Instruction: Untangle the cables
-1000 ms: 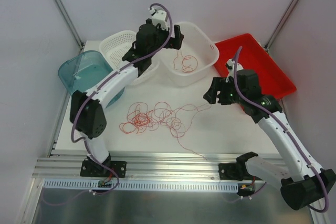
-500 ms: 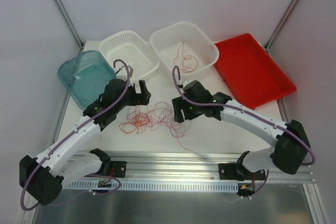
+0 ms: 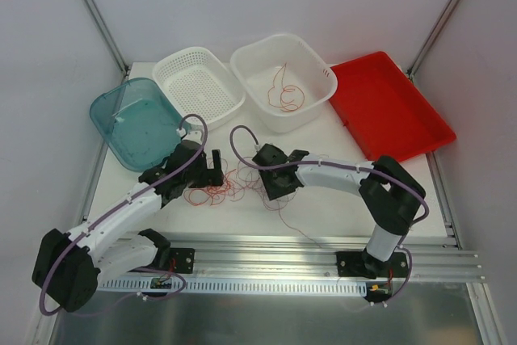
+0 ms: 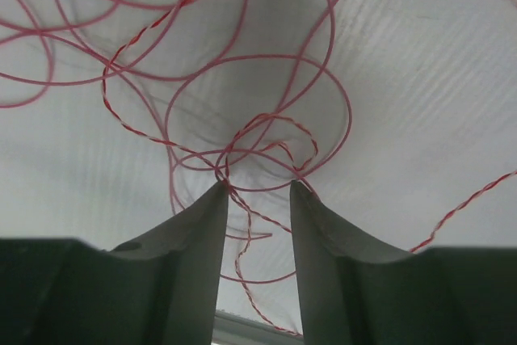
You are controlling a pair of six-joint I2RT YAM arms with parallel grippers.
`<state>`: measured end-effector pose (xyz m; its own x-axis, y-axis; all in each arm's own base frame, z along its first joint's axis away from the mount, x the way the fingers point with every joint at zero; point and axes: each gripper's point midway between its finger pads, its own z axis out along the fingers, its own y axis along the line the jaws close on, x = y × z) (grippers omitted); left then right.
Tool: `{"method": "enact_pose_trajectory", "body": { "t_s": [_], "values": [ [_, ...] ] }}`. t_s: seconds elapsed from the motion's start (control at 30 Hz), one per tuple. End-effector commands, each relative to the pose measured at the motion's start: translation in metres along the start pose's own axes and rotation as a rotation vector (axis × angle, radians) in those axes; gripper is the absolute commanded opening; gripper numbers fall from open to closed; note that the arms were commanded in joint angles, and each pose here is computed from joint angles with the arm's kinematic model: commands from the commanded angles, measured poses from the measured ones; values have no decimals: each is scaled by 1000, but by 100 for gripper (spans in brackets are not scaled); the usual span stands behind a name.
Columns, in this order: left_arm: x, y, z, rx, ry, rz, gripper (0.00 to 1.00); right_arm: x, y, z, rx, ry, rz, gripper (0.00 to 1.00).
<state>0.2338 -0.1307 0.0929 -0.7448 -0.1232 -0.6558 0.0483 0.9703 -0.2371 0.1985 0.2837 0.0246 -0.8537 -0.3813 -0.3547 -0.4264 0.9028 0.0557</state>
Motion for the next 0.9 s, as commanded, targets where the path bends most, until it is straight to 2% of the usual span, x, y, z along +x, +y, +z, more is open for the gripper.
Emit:
{"method": "enact_pose_trajectory", "body": {
  "t_s": [0.0,0.17,0.3,0.4,0.67,0.87],
  "values": [
    [2,-1,9,-26,35,-35,99,-9,-33,-1,134,-31,45,37],
    [9,-6,18,-18,85,-40,99,0,-82,-3,175,-13,156,27],
    [13,-5,21,-21,97,-43,99,-12,-121,-17,188,-56,273,26],
    [12,-5,21,-22,91,-46,99,-22,-134,-32,162,-89,336,27],
    [11,-5,29,-40,103,-43,98,-57,-86,-80,-46,-240,266,48],
    [18,-6,36,-39,140,-43,88,-70,-53,-97,-141,-306,223,51]
  ]
}}
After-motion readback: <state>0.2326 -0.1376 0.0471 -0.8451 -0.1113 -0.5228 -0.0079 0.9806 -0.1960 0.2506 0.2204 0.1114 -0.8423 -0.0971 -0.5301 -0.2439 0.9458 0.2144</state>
